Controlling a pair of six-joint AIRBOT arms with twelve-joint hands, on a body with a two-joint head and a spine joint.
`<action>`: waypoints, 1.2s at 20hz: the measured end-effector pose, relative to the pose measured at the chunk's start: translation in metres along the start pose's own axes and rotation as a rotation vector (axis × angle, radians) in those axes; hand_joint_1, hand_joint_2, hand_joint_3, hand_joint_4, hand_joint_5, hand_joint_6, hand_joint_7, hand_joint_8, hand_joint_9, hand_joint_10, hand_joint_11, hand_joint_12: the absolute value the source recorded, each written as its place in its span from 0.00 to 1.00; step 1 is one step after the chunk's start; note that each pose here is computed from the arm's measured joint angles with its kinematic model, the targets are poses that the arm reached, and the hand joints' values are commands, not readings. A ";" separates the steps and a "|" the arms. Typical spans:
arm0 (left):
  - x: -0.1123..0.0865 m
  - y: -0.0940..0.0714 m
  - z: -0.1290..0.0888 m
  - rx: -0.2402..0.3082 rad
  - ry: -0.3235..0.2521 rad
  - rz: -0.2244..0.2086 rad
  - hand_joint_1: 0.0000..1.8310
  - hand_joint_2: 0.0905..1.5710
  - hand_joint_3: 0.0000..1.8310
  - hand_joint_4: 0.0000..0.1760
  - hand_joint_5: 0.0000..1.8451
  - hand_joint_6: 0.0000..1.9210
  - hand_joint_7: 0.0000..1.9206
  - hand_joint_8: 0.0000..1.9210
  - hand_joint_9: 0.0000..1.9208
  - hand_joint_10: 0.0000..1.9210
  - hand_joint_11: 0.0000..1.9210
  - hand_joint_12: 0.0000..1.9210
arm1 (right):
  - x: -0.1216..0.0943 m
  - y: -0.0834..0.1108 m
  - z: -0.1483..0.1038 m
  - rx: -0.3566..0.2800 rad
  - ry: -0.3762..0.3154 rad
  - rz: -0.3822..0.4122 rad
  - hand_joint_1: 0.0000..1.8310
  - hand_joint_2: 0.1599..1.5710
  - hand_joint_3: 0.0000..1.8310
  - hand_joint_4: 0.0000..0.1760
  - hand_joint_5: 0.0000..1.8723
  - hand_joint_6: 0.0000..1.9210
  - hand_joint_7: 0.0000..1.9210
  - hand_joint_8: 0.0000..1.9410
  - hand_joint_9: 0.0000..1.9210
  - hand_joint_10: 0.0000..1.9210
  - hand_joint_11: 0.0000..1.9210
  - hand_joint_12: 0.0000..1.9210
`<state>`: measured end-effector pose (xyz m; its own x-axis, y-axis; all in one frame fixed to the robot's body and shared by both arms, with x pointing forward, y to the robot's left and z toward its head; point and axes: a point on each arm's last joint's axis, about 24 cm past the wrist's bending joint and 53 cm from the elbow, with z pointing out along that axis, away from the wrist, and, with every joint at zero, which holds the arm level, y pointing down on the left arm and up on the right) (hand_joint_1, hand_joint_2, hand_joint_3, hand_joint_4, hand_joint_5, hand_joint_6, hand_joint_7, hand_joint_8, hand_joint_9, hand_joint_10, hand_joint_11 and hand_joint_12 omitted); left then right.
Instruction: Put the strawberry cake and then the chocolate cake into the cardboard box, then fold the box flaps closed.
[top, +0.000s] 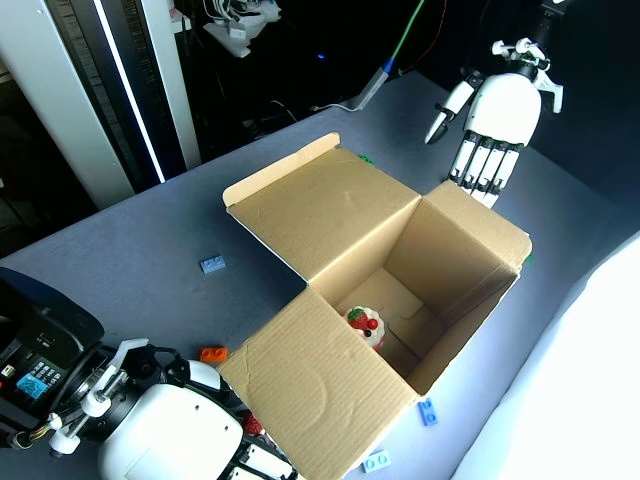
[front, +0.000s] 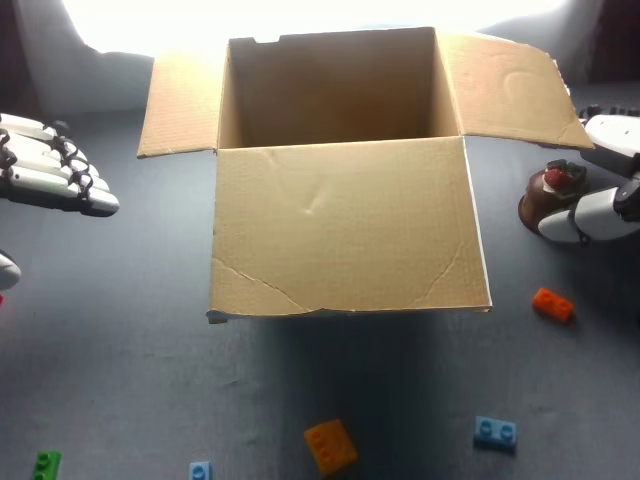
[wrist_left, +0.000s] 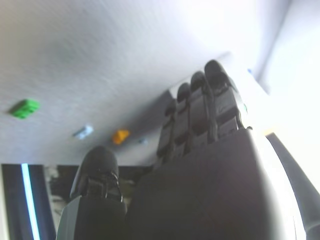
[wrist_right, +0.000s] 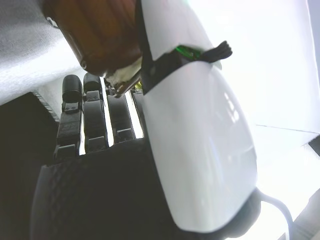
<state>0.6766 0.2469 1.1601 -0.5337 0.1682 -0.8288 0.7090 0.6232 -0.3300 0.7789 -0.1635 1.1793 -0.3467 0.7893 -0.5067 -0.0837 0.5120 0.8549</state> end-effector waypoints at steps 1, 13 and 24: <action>-0.001 0.000 0.000 -0.001 -0.004 0.002 0.00 0.85 0.00 0.03 0.04 0.00 0.07 0.00 0.07 0.00 0.00 0.23 | 0.000 -0.001 0.000 0.002 0.001 -0.002 0.71 0.70 0.00 0.00 0.44 0.04 0.45 0.46 0.43 0.17 0.11 0.76; -0.001 -0.006 0.004 0.013 0.002 0.005 0.00 0.85 0.00 0.04 0.03 0.00 0.07 0.00 0.07 0.00 0.00 0.25 | -0.019 0.004 -0.013 -0.004 -0.015 -0.006 0.72 0.73 0.00 0.00 0.42 0.56 0.46 0.65 0.38 0.77 0.17 0.94; 0.000 -0.006 0.004 0.011 0.006 0.008 0.00 0.84 0.00 0.09 0.01 0.00 0.05 0.00 0.04 0.00 0.00 0.18 | -0.088 0.048 -0.074 -0.084 -0.111 0.019 0.74 0.71 0.00 0.00 0.45 0.54 0.48 0.61 0.40 0.76 0.17 0.93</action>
<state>0.6743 0.2406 1.1598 -0.5306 0.1781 -0.8287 0.7182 0.6136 -0.3280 0.7362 -0.2337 1.2736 -0.2438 0.8335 -0.4958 -0.1573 0.4704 0.8683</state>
